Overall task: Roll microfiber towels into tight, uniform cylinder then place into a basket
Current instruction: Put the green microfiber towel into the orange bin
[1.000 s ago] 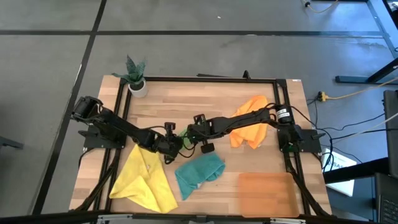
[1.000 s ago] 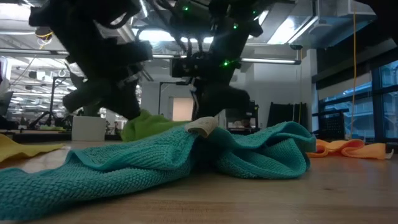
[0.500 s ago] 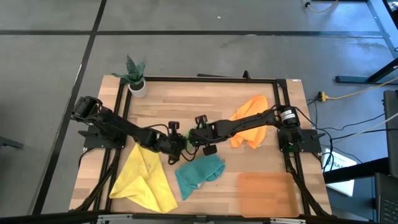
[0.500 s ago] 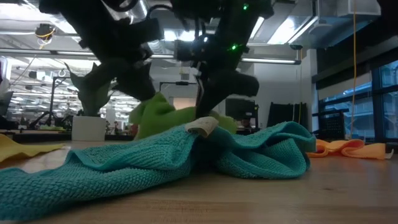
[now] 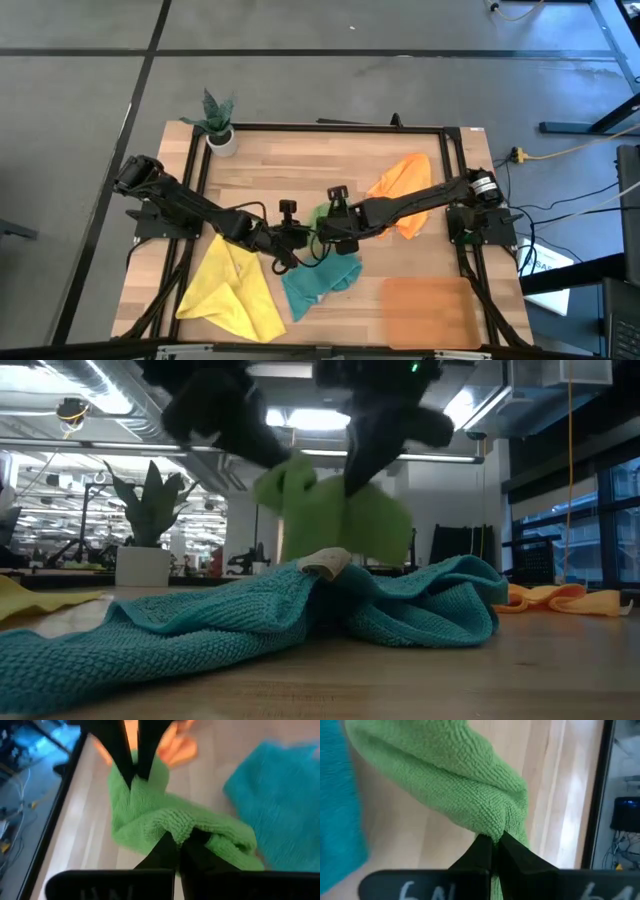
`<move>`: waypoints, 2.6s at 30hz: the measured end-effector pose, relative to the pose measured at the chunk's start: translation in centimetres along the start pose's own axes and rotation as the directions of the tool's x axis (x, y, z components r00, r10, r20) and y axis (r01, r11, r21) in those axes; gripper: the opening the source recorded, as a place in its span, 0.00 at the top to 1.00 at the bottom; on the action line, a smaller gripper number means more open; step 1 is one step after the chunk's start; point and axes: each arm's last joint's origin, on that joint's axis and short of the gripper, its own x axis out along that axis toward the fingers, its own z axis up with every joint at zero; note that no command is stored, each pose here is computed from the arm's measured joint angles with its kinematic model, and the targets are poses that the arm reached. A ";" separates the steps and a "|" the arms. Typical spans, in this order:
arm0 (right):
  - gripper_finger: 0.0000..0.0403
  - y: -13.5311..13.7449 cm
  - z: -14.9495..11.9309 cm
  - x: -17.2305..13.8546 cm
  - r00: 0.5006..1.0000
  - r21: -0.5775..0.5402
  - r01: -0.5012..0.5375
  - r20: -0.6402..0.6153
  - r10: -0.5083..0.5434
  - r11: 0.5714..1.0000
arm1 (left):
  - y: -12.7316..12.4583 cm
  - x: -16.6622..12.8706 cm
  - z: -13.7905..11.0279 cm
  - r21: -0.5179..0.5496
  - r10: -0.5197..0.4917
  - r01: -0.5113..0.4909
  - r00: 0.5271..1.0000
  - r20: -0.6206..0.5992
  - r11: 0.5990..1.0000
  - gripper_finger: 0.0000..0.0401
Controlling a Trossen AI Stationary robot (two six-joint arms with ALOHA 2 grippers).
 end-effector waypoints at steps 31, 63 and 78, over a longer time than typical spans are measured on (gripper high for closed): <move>0.97 7.5 -3.9 -8.3 0.990 0.323 0.063 -0.141 -0.017 0.944 | -4.5 6.5 5.7 0.104 -0.112 0.076 0.906 0.408 0.992 1.00; 0.97 12.9 -8.1 -16.9 0.985 0.496 0.074 -0.170 0.013 0.865 | -4.3 7.2 12.7 0.135 -0.208 0.159 0.787 0.581 0.978 1.00; 0.97 14.7 -9.4 -18.1 0.978 0.558 0.041 -0.194 0.082 0.829 | -7.5 11.6 14.4 0.185 -0.252 0.175 0.754 0.606 0.967 1.00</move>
